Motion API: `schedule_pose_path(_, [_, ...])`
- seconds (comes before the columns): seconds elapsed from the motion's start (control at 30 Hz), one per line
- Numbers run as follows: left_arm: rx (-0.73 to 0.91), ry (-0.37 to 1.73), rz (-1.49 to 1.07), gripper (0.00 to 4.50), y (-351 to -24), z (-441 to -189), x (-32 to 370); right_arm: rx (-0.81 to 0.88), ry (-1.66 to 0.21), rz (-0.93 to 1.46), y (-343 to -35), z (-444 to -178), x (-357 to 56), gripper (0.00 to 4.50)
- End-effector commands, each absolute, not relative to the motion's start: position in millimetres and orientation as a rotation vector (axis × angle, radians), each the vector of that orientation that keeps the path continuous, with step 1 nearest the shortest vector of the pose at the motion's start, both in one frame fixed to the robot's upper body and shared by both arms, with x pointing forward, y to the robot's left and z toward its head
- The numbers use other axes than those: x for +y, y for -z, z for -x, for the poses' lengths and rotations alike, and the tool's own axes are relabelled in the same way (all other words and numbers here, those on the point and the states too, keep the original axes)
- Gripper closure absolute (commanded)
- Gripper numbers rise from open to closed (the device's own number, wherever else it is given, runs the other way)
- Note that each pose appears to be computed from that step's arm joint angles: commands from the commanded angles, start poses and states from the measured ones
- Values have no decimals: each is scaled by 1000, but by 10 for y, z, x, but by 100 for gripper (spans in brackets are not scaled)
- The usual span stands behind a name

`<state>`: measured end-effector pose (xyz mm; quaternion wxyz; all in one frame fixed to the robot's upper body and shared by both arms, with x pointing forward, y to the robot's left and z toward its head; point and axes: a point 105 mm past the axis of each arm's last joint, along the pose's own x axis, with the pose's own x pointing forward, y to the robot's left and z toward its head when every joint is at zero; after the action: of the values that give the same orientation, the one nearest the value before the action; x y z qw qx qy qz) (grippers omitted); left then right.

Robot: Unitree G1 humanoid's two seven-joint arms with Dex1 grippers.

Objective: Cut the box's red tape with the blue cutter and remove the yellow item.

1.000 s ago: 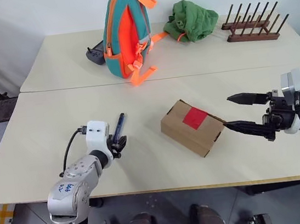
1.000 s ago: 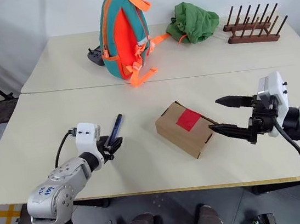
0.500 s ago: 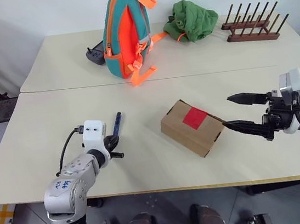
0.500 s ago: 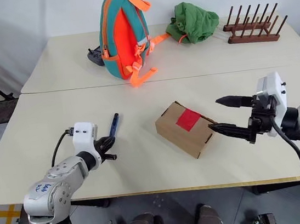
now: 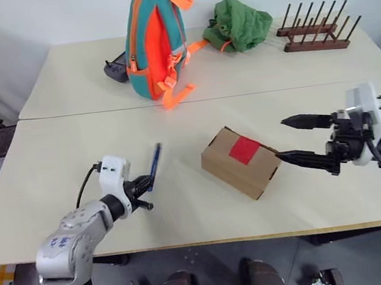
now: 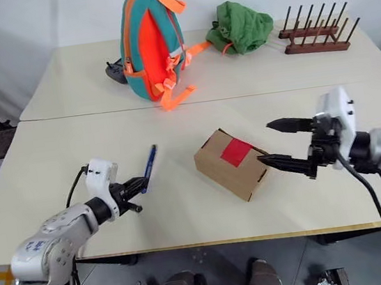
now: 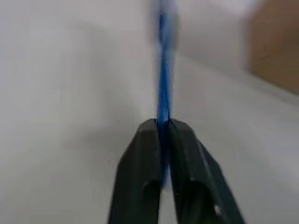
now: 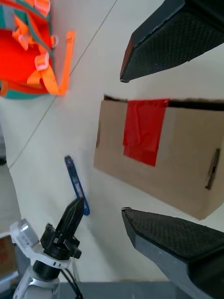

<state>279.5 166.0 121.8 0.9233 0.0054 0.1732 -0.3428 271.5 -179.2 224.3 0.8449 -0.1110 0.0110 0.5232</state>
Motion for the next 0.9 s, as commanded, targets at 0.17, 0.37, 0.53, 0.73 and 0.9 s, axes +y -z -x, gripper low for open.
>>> schedule_pose_path(0.17, [265, 986, -185, 412, -1357, -2655, 1761, -2, -1128, 302, -2297, -2766, -1568, 0])
schedule_pose_path(0.37, [263, 951, -197, 412, -1335, -2748, 1835, -9, -1128, 289, -2254, -2731, -1542, 0])
schedule_pose_path(0.53, [292, 993, -179, 412, -1294, -2722, 1796, -5, -1105, 278, -2235, -2724, -1569, 0])
schedule_pose_path(0.73, [317, 1067, -134, 272, -1339, -2674, 1642, -4, -1081, 270, -2216, -2726, -1600, 0])
schedule_pose_path(0.9, [298, 1057, -166, 137, -1293, -2754, 1563, -13, -1071, 266, -2224, -2740, -1595, 0])
